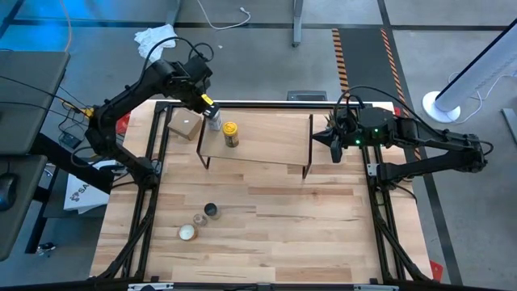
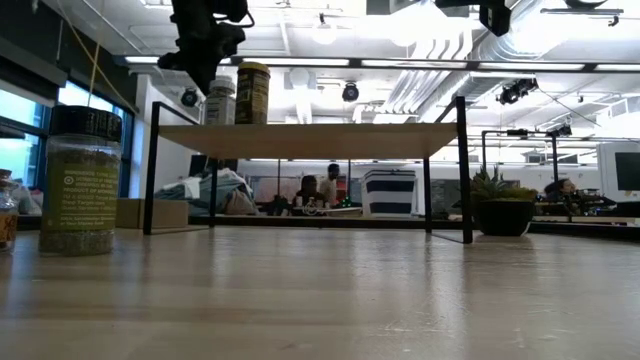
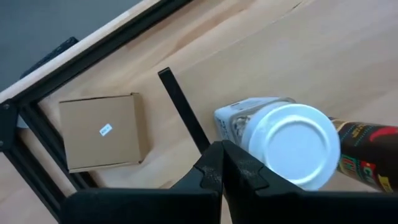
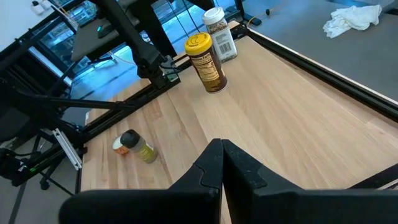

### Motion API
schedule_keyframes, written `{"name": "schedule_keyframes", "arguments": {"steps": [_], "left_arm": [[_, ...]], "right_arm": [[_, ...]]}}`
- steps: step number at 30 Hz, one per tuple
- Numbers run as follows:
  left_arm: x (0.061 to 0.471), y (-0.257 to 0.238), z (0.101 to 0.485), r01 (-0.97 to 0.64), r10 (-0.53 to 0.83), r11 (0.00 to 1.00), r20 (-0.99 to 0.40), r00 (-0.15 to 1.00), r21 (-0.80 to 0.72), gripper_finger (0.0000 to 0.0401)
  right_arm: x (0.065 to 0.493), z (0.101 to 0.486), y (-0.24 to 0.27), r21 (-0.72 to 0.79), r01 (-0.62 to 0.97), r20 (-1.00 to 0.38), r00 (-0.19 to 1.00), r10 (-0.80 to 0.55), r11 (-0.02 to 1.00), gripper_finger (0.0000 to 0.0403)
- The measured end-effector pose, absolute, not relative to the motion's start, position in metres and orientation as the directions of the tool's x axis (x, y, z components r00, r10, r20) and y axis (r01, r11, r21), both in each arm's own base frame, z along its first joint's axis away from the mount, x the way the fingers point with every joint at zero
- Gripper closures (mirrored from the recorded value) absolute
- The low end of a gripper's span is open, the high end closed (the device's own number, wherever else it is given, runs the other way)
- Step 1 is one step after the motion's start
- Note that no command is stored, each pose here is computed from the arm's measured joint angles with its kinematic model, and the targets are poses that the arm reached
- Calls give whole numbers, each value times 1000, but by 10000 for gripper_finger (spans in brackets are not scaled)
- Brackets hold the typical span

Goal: Shelf spices
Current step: Adjust the seasoning bottles on the shelf

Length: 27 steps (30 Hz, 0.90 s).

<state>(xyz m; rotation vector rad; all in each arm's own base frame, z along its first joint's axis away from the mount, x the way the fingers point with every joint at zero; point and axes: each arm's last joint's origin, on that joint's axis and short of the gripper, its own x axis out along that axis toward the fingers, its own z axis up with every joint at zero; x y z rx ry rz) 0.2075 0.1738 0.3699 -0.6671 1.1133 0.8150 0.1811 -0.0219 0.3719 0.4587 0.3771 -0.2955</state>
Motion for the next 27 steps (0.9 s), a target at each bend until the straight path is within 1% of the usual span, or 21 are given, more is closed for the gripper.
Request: {"name": "schedule_keyframes", "arguments": {"steps": [8, 11, 16, 24, 27], "left_arm": [[218, 169, 363, -822, 180, 565, -962, 206, -70, 401], [222, 166, 361, -819, 160, 567, -964, 214, -88, 401], [230, 163, 360, -816, 165, 568, -958, 235, -103, 401], [252, 162, 356, -805, 178, 568, -930, 322, -170, 401], [263, 162, 350, -789, 160, 583, -925, 344, -193, 401]], "right_arm": [[181, 372, -22, 360, 354, -415, 889, -191, 863, 403], [181, 372, -22, 357, 353, -416, 889, -191, 865, 403], [181, 372, -22, 354, 352, -416, 889, -191, 867, 403], [181, 372, -23, 332, 364, -415, 885, -212, 870, 403], [181, 372, -23, 333, 364, -415, 885, -212, 870, 403]]}}
